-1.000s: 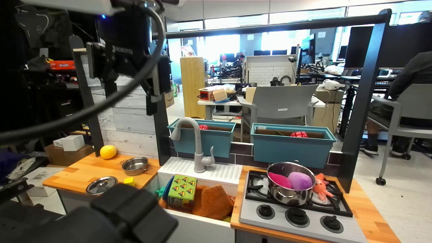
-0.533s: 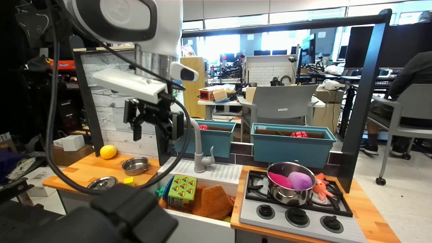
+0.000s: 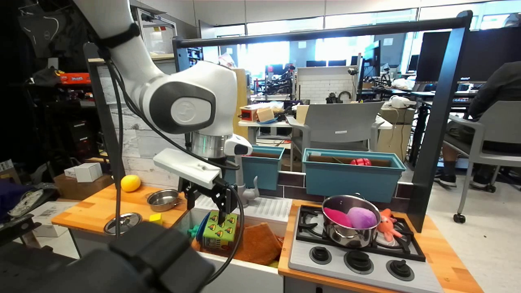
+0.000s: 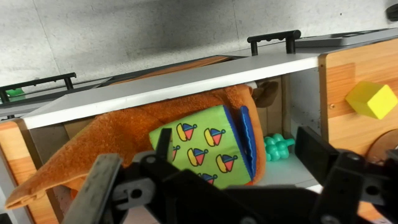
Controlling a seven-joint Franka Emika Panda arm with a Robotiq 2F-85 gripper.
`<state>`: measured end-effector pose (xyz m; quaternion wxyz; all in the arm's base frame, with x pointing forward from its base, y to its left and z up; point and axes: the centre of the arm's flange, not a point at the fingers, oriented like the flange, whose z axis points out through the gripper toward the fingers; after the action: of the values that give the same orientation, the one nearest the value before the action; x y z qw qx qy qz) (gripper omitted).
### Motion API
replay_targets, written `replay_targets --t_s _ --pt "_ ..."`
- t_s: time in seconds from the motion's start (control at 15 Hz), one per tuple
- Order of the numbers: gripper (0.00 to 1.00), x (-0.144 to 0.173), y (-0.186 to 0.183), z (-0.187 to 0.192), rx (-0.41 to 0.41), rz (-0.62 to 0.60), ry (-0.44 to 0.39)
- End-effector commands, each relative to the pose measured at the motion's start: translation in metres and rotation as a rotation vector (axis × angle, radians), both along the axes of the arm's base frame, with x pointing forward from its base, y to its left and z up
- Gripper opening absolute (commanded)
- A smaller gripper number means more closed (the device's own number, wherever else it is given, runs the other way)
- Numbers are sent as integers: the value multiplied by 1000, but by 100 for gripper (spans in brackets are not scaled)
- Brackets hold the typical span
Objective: Move the toy cube-shaped object to the counter
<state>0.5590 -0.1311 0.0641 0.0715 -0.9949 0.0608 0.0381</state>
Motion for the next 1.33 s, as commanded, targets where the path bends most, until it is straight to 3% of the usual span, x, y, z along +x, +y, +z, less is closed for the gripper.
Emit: replay_targets --t_s 0.0,0.27,0.33,0.4,0.6,1.07,1.27 --pt "100 32 -2 -37 -28 -28 -14" --pt "100 50 3 -63 -52 -33 -20" --pt "75 54 4 -68 -64 -31 -17" --pt "74 56 6 -71 -74 -32 -9" --pt "49 55 7 -73 -78 -24 15" --pt "5 32 7 -42 -55 30 40" --pt "1 11 5 -18 -50 73 24"
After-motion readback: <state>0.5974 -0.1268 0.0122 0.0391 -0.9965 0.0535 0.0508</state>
